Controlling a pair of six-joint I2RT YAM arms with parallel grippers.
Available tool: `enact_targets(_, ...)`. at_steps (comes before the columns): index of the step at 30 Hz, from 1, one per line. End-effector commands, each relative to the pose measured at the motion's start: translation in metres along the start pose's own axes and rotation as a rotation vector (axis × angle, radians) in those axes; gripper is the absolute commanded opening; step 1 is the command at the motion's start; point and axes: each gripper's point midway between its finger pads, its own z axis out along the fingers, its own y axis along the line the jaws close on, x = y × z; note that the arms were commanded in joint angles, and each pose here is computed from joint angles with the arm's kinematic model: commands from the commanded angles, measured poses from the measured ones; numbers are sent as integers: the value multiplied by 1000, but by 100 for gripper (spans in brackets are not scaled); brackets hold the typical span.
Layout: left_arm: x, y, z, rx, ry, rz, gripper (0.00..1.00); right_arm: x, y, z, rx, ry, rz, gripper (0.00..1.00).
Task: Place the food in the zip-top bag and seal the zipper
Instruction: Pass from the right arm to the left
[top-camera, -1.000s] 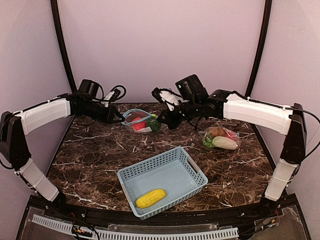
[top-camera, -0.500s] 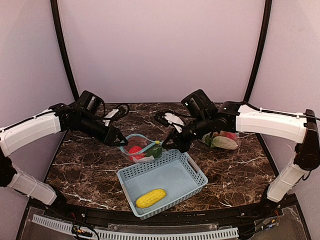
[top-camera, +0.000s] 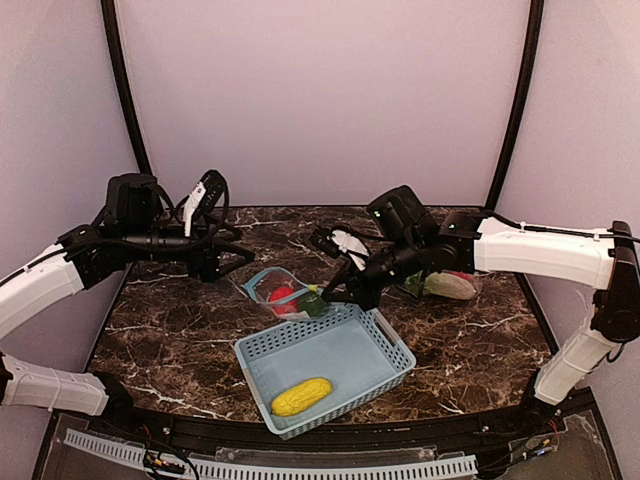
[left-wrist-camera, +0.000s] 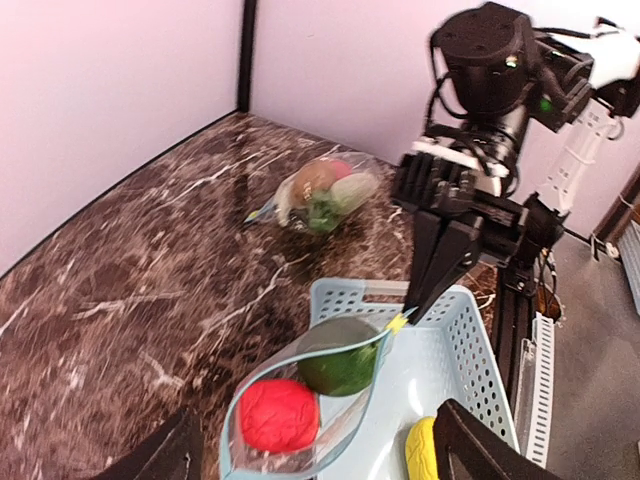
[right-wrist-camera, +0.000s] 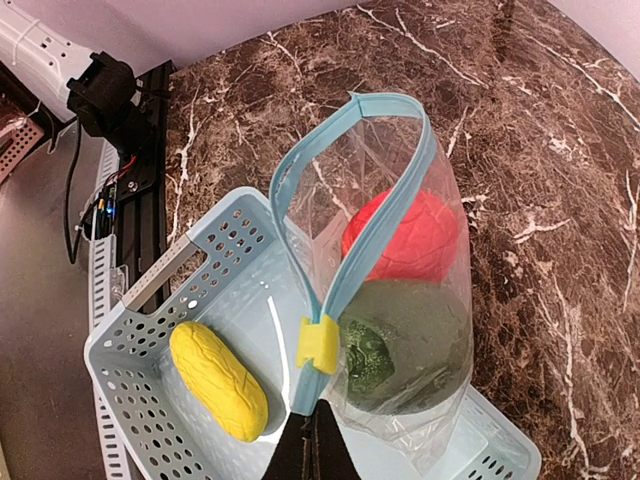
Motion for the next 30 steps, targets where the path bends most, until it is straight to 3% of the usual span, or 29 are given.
enact_targets(1,-7,-48,25,259,-95,198,79,-12,7,-4,-22,-59,-16,0)
enact_targets(5,-10,-57,45,321,-110,252,70,-13,7,-4,-22,-61,-12,0)
enact_targets(14,12,-65,86,426,-12,256,44,-14,7,-5,-20,-64,-16,0)
enact_targets(30,49,-68,117,465,117,195,29,-15,5,-1,-18,-66,-22,0)
